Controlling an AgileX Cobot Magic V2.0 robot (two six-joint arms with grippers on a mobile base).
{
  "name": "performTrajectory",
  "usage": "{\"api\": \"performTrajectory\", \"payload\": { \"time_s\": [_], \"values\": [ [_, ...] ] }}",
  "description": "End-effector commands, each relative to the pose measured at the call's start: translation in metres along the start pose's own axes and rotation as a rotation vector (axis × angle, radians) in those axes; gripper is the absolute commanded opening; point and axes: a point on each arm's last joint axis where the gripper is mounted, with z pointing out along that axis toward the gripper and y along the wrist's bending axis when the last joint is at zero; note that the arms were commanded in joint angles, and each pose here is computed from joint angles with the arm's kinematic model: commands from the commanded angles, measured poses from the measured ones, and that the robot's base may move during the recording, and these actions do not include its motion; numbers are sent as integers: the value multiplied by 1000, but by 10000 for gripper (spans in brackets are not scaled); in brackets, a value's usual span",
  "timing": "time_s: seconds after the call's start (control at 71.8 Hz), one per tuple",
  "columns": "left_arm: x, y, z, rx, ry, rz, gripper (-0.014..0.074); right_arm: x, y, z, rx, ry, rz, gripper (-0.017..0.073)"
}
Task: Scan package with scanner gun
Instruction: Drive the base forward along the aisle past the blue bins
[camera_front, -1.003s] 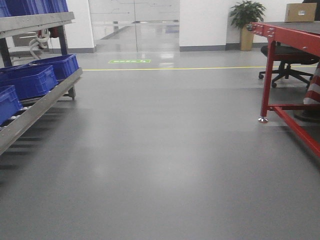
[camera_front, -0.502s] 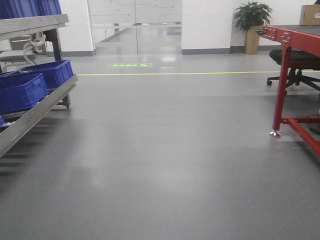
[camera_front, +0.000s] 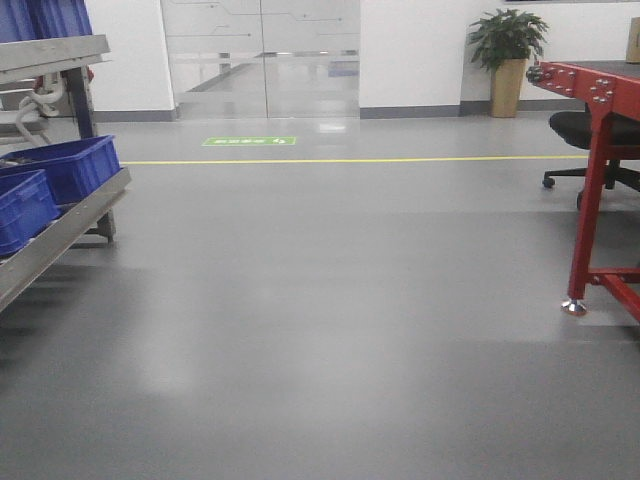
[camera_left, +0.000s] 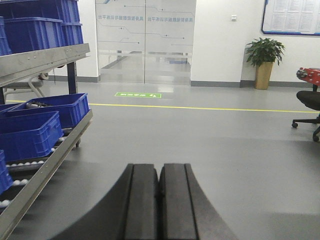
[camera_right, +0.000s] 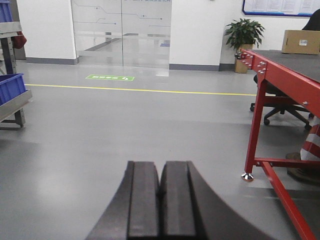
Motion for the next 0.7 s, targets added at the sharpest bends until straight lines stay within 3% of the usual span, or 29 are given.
{"api": "performTrajectory", "payload": {
  "time_s": [0.0, 0.683],
  "values": [
    [-2, 0, 0, 1, -21, 0, -111, -2, 0, 0, 0, -21, 2, -168],
    [-2, 0, 0, 1, -21, 0, -111, -2, 0, 0, -2, -21, 2, -168]
  ]
}}
